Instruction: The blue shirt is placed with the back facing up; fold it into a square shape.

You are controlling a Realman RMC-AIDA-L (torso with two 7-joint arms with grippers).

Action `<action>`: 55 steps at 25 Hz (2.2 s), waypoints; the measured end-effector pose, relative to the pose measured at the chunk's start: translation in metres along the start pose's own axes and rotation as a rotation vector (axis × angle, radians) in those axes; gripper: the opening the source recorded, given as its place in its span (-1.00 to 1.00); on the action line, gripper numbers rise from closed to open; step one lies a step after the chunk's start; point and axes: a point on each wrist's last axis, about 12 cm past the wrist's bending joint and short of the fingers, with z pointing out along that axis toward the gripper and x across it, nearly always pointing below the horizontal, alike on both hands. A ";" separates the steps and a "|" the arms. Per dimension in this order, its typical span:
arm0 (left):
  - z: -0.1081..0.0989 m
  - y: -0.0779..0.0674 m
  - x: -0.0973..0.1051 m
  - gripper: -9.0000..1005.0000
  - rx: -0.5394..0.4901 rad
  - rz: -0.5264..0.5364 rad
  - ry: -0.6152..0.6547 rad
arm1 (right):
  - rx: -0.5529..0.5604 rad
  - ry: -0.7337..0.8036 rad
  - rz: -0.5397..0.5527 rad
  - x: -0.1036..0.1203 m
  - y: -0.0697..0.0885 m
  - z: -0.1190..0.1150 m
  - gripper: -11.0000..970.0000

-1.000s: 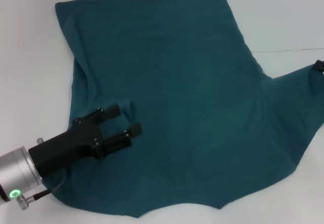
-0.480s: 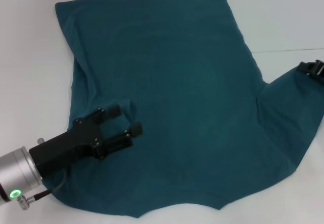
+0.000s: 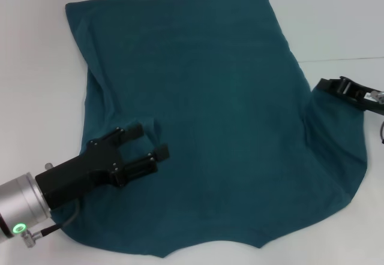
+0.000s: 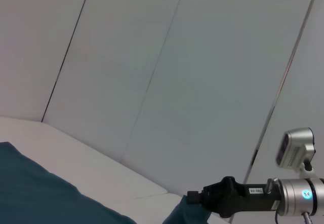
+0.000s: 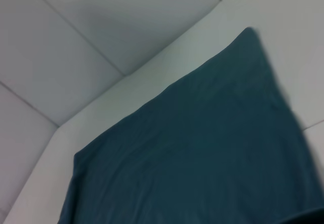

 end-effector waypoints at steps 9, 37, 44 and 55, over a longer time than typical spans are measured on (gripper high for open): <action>-0.001 0.000 0.000 0.76 -0.003 -0.004 0.000 | -0.056 0.045 -0.025 0.008 0.020 0.016 -0.92; -0.001 0.001 0.002 0.75 -0.016 -0.016 0.005 | -0.132 0.123 -0.113 0.019 0.031 0.019 0.11; -0.008 0.007 0.000 0.75 -0.057 -0.091 0.018 | -0.198 0.134 -0.102 0.012 0.028 0.002 0.48; -0.039 0.011 0.000 0.75 -0.140 -0.161 0.017 | -0.268 0.146 -0.090 0.006 0.025 -0.014 0.86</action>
